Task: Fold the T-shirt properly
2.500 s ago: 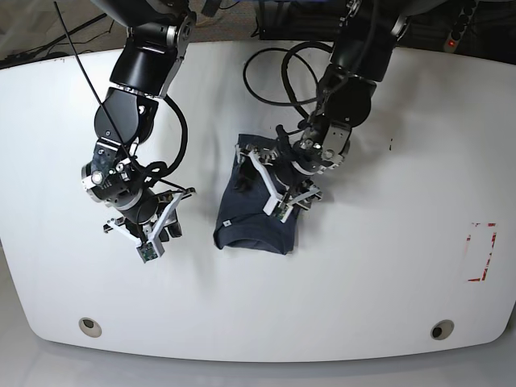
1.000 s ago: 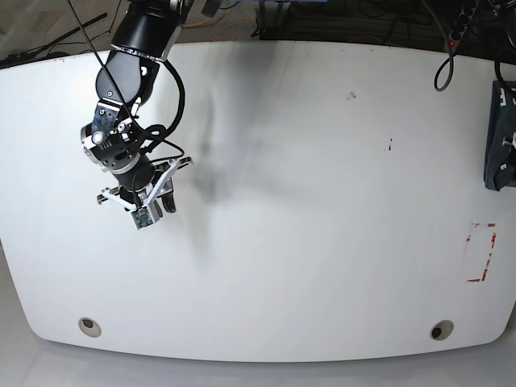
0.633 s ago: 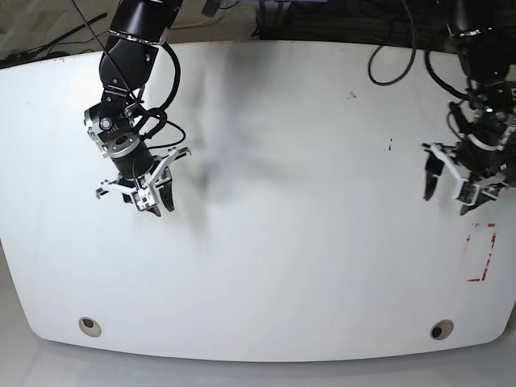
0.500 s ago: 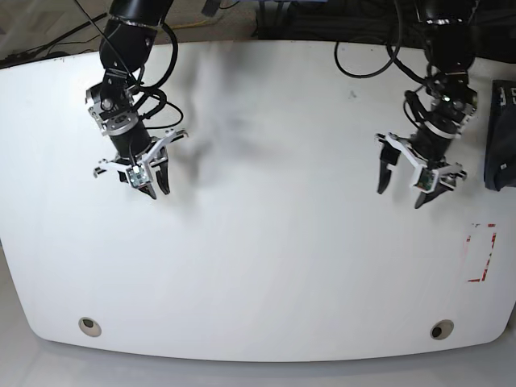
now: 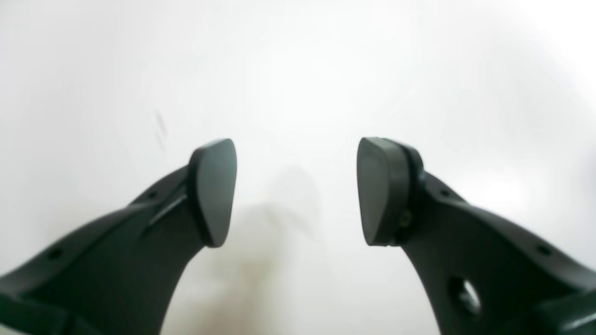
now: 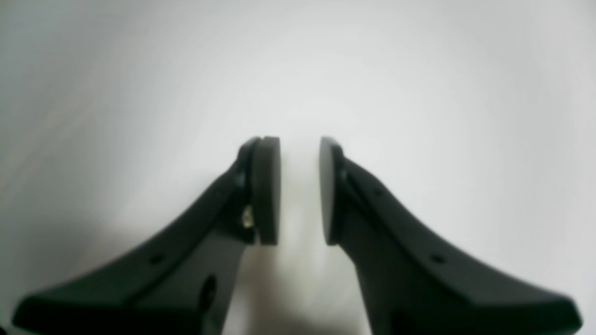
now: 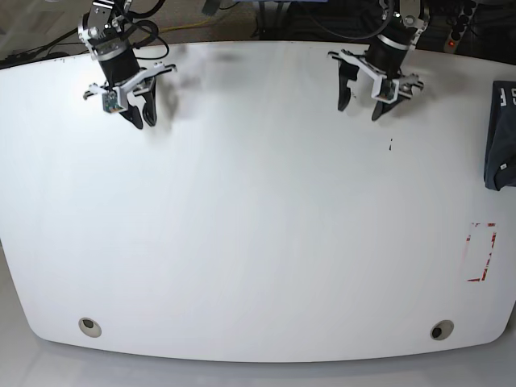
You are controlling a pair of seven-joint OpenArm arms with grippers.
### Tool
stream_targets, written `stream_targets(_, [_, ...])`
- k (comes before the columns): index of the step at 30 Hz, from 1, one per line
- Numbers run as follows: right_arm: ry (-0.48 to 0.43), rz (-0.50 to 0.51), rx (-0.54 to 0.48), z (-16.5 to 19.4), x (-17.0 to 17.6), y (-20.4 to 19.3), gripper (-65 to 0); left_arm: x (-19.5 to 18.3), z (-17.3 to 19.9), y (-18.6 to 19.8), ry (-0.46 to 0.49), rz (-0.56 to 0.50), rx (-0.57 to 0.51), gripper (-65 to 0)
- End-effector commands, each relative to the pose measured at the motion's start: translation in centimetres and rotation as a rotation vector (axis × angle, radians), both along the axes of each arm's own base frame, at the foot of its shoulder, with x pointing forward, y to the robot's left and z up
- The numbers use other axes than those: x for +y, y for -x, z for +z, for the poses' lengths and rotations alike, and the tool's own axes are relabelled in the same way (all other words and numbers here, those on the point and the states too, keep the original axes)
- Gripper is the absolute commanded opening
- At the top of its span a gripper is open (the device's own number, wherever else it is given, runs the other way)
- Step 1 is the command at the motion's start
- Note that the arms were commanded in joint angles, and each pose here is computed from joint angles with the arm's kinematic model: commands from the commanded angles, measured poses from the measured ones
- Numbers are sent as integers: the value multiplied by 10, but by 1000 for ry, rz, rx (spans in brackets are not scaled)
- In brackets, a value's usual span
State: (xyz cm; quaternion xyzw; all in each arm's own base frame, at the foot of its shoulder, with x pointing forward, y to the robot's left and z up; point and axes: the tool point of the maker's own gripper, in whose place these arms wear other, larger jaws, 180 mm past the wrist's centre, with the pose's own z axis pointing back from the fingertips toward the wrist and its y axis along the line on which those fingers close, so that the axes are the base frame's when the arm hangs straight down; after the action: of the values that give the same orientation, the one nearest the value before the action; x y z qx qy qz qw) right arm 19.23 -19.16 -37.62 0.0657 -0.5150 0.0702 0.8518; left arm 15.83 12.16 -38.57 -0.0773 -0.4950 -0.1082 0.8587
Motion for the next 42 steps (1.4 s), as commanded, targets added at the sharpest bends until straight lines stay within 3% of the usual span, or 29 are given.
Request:
stream_targets(1, [-40, 2, -28, 13, 3, 13, -518, -1, 11, 22, 9, 1, 9, -283])
stream_targets(11, [-111, -23, 253, -10, 11, 134, -520, 6, -11, 154, 0, 56, 346, -281])
stream_targets(18, [-179, -31, 511, -45, 27, 223, -520, 30, -58, 230, -34, 131, 579, -281])
stream_targets(24, [-237, -29, 668, -94, 36, 263, -520, 48, -108, 250, -40, 207, 679, -281])
stream_targets(34, [-299, -74, 867, -190, 28, 275, -520, 78, -179, 246, -45, 254, 786, -282])
stream_targets(38, [-314, -89, 875, -208, 27, 271, -517, 85, -199, 241, -41, 269, 825, -282])
stream_targets(42, [-255, -103, 899, -224, 20, 270, -515, 87, -223, 239, -17, 300, 886, -282])
